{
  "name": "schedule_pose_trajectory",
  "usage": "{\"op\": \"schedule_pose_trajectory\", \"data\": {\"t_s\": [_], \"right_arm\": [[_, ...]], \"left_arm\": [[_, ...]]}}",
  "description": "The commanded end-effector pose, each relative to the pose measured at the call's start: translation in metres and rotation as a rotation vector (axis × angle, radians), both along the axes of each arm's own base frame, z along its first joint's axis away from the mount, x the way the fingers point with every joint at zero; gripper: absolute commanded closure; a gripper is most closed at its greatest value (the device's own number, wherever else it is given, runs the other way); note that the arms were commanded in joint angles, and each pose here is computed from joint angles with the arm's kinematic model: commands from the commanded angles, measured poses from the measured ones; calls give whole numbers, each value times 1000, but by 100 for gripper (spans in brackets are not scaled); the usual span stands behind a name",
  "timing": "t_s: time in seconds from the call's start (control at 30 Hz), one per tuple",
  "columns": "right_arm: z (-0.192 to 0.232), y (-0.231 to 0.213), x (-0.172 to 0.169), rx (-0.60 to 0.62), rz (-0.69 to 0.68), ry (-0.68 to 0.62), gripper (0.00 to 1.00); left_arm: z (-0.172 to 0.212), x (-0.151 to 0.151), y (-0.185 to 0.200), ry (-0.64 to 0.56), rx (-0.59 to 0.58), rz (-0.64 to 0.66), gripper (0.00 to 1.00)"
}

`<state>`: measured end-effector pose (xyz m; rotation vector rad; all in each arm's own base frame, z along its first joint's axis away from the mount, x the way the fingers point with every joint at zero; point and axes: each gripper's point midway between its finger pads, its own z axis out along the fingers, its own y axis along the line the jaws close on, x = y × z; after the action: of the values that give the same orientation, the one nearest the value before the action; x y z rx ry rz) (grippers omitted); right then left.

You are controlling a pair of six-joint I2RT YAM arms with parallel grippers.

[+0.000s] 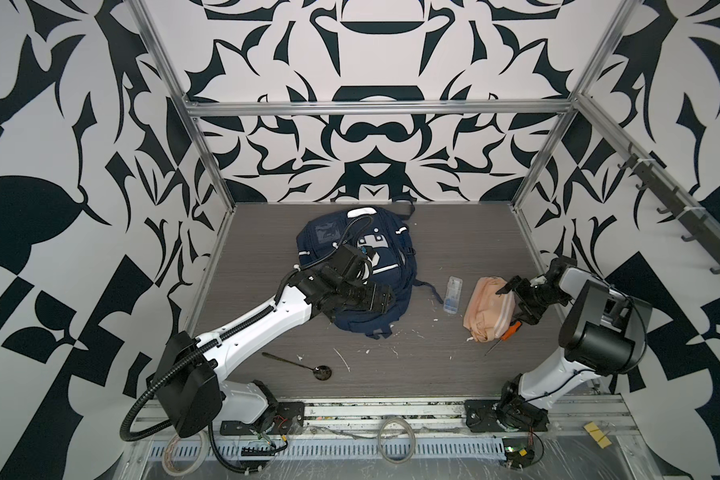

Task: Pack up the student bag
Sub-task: 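Grasp the pink pencil case with right while left grips the backpack top, then lift the pink pencil case toward the backpack while left pulls its opening wide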

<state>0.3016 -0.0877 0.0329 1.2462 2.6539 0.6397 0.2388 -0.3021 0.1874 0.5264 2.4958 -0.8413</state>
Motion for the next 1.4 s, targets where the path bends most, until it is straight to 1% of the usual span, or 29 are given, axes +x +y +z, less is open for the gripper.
{"op": "schedule_pose_trajectory", "data": {"t_s": [0.0, 0.07, 0.13, 0.27, 0.4, 0.43, 0.53, 0.57, 0.6, 0.67, 0.77, 0.83, 0.97, 1.03, 1.17, 1.3, 1.37], "right_arm": [[-5, 7, 6, 3, 24, -24, 11], [-9, 15, 8, -5, 57, -15, 13], [-14, 23, 9, -13, 85, -3, 17], [-20, 30, 8, -25, 112, 16, 35], [-21, 26, 2, -64, 124, 32, 59], [-21, 26, 2, -72, 131, 31, 67], [-15, 25, 0, -94, 153, 21, 97], [-11, 25, 1, -105, 160, 5, 100], [-6, 25, 3, -115, 163, -19, 100], [14, 29, 11, -143, 180, -114, 100], [50, 38, 20, -200, 214, -246, 100], [72, 44, 21, -230, 233, -296, 100], [111, 51, 15, -296, 227, -356, 100], [128, 52, 11, -320, 210, -377, 100], [158, 56, 3, -348, 206, -420, 100], [179, 65, -7, -340, 193, -461, 100], [184, 71, -13, -317, 182, -474, 100]], "left_arm": [[14, 4, -11, -7, -58, 1, 1], [16, 5, -12, -6, -61, 8, 1], [14, 5, -10, -4, -54, 13, 1], [14, 3, -5, -5, -44, 27, 1], [18, 3, -1, -13, -51, 45, 0], [18, 3, 0, -15, -49, 47, 1], [18, 5, 2, -25, -24, 49, 1], [17, 7, 4, -30, 5, 46, 1], [15, 8, 7, -36, 38, 43, 1], [8, 12, 13, -48, 133, 18, 1], [-9, 21, 25, -49, 314, -13, 1], [-14, 30, 25, -61, 384, -37, 1], [-28, 55, 17, -99, 481, -68, 1], [-39, 63, 15, -88, 543, -86, 1], [-57, 85, 2, -109, 614, -125, 0], [-74, 108, -2, -150, 710, -138, 7], [-85, 116, -4, -163, 753, -169, 10]]}}
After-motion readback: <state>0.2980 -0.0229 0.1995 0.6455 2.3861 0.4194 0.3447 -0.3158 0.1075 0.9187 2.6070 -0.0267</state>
